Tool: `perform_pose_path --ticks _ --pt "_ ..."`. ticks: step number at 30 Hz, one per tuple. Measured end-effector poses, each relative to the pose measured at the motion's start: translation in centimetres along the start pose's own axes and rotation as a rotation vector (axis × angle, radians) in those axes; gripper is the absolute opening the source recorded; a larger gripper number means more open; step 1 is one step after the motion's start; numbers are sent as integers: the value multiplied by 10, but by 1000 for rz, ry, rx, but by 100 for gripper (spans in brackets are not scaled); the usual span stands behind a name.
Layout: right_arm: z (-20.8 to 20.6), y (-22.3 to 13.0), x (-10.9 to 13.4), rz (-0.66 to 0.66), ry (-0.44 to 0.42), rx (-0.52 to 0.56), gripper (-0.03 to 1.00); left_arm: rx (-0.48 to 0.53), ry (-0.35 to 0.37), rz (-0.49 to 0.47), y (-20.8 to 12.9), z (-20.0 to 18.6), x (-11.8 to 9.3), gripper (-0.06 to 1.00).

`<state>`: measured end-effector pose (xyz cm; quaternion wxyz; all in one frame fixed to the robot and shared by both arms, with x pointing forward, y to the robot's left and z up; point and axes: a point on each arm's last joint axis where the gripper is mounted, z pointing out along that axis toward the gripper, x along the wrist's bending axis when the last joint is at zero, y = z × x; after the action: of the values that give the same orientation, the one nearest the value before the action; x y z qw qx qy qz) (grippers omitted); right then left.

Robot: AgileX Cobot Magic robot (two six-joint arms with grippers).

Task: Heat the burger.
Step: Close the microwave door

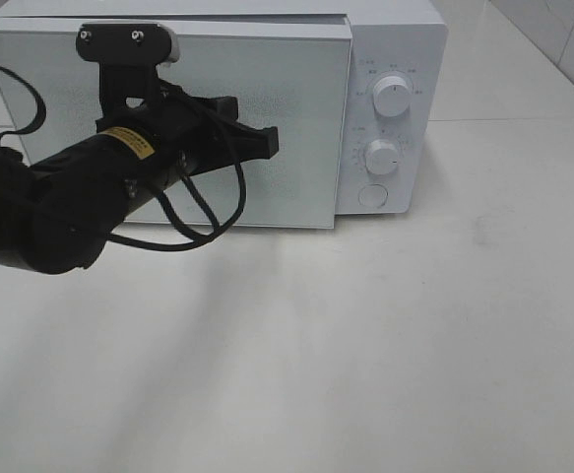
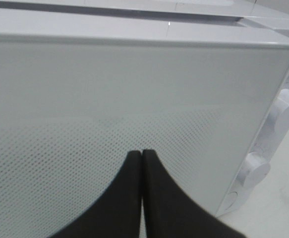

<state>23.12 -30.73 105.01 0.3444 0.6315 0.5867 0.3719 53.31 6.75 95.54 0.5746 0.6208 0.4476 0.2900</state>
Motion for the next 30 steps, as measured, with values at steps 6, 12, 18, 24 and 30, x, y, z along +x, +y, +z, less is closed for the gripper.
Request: perform_pose_path --ticks 6,12,18,24,30 --pt "0 0 0 0 0 0 73 -9 -5 -7 3 12 -4 0" --pt "0 0 0 0 0 0 73 -8 -11 -13 8 29 -10 0" --pt "0 0 0 0 0 0 73 19 -32 16 2 37 -18 0" --pt "0 0 0 0 0 0 73 18 -34 49 4 50 -23 0" --pt "0 0 0 0 0 0 73 23 -47 59 5 58 -29 0"
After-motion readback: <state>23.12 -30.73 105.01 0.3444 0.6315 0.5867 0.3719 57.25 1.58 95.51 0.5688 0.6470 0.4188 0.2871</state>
